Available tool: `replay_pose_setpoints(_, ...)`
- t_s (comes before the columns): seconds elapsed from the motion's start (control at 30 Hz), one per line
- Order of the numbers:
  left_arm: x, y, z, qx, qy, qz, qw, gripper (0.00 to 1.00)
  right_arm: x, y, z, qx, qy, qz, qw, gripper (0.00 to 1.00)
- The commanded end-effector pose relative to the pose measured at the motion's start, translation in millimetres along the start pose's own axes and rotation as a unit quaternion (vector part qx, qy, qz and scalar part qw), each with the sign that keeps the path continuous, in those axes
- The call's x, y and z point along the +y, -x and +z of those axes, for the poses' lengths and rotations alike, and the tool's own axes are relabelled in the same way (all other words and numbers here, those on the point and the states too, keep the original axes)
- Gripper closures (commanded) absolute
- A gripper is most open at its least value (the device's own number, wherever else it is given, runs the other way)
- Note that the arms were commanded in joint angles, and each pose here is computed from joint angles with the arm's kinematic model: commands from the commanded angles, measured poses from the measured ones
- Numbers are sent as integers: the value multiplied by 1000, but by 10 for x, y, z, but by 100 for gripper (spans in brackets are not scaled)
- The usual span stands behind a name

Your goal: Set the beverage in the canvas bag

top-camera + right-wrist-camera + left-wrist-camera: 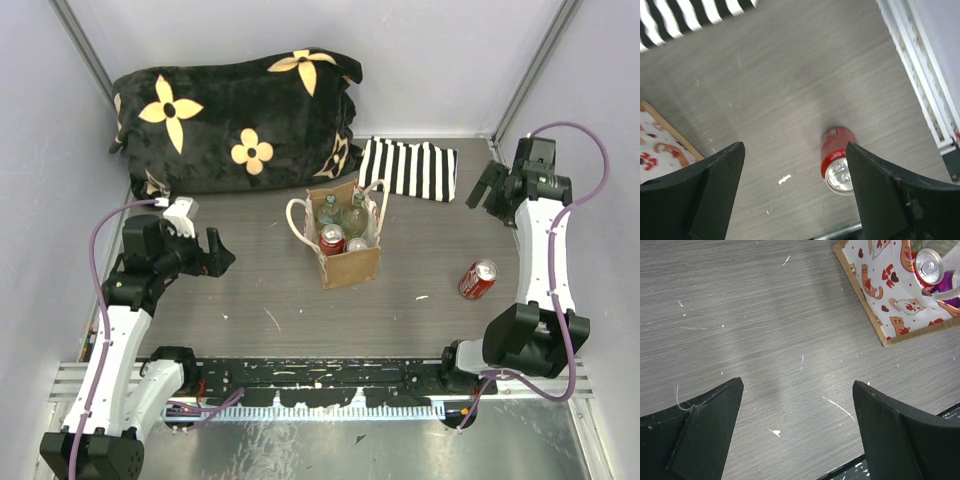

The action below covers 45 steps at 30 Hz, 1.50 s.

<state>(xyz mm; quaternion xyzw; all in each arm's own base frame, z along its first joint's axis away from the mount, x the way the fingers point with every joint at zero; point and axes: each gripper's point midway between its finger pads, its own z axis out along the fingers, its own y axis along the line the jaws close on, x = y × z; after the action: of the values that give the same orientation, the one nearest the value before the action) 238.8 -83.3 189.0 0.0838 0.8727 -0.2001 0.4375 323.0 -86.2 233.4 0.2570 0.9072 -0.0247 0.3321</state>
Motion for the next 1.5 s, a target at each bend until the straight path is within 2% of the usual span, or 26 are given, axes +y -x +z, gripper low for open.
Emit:
replay_pose_setpoints(0.0, -48, 109, 98, -23, -27, 13, 999, 2, -173, -385, 46, 49, -30, -4, 998, 12)
replay_pose_setpoints(0.33, -84, 37, 237, -5, -65, 45, 997, 2, -447, -890, 136, 104, -89, 4, 991, 12)
replay_pose_setpoints(0.77, -96, -103, 369, 1, -86, 34, 996, 2, -771, -778, -49, 91, -156, 10, 984, 11)
replay_pose_setpoints(1.03, -95, -132, 372, 2, -87, 34, 996, 2, -781, -995, 95, 114, -115, 47, 986, 11)
replay_pose_setpoints(1.27, -86, -129, 345, -2, -81, 38, 996, 2, -634, -951, 131, 101, -73, 67, 990, 10)
replay_pose_setpoints(1.47, -80, -157, 355, 2, -81, 36, 996, 2, -639, -989, 190, 113, -73, 65, 989, 11)
